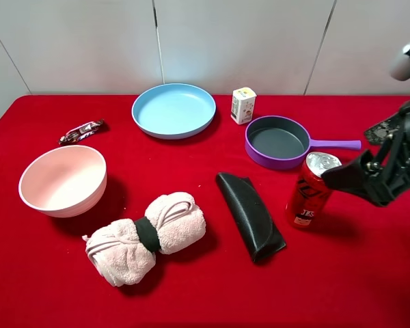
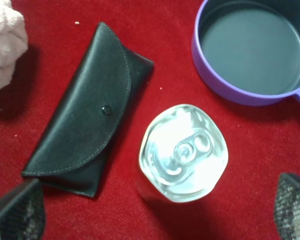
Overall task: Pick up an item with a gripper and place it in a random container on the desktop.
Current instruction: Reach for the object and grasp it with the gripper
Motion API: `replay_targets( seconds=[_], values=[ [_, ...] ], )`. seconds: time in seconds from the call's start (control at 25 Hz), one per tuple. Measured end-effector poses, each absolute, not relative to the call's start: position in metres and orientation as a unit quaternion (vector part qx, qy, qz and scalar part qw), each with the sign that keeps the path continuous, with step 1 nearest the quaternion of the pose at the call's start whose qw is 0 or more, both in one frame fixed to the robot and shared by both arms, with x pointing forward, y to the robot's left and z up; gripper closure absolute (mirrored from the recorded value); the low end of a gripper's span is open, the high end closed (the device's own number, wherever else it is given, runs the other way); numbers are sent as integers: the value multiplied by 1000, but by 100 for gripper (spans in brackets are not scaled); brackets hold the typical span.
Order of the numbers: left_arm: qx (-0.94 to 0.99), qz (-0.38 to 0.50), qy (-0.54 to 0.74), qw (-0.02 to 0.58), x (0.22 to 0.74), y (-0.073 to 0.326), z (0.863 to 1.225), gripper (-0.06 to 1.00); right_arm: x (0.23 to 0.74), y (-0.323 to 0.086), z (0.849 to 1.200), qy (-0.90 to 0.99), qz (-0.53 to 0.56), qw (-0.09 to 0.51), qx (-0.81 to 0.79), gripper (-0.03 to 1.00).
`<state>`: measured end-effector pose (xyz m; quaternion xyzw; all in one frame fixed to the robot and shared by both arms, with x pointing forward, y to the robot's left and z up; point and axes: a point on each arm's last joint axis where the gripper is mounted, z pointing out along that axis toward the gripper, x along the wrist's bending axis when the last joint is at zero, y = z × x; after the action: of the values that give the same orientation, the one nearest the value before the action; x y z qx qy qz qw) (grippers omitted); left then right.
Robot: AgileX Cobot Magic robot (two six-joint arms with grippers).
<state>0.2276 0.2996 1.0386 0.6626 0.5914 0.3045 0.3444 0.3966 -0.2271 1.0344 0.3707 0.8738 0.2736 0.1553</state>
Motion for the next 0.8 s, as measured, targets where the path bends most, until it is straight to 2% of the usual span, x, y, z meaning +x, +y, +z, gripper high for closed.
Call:
replay_targets(
  seconds=[0.36, 0.8],
  values=[
    [663, 305, 591, 344, 228, 300, 1039, -5, 428, -216, 1035, 880, 256, 138, 374, 27],
    [663, 305, 591, 344, 228, 300, 1039, -5, 452, -208, 1009, 893, 213, 85, 387, 27]
  ],
)
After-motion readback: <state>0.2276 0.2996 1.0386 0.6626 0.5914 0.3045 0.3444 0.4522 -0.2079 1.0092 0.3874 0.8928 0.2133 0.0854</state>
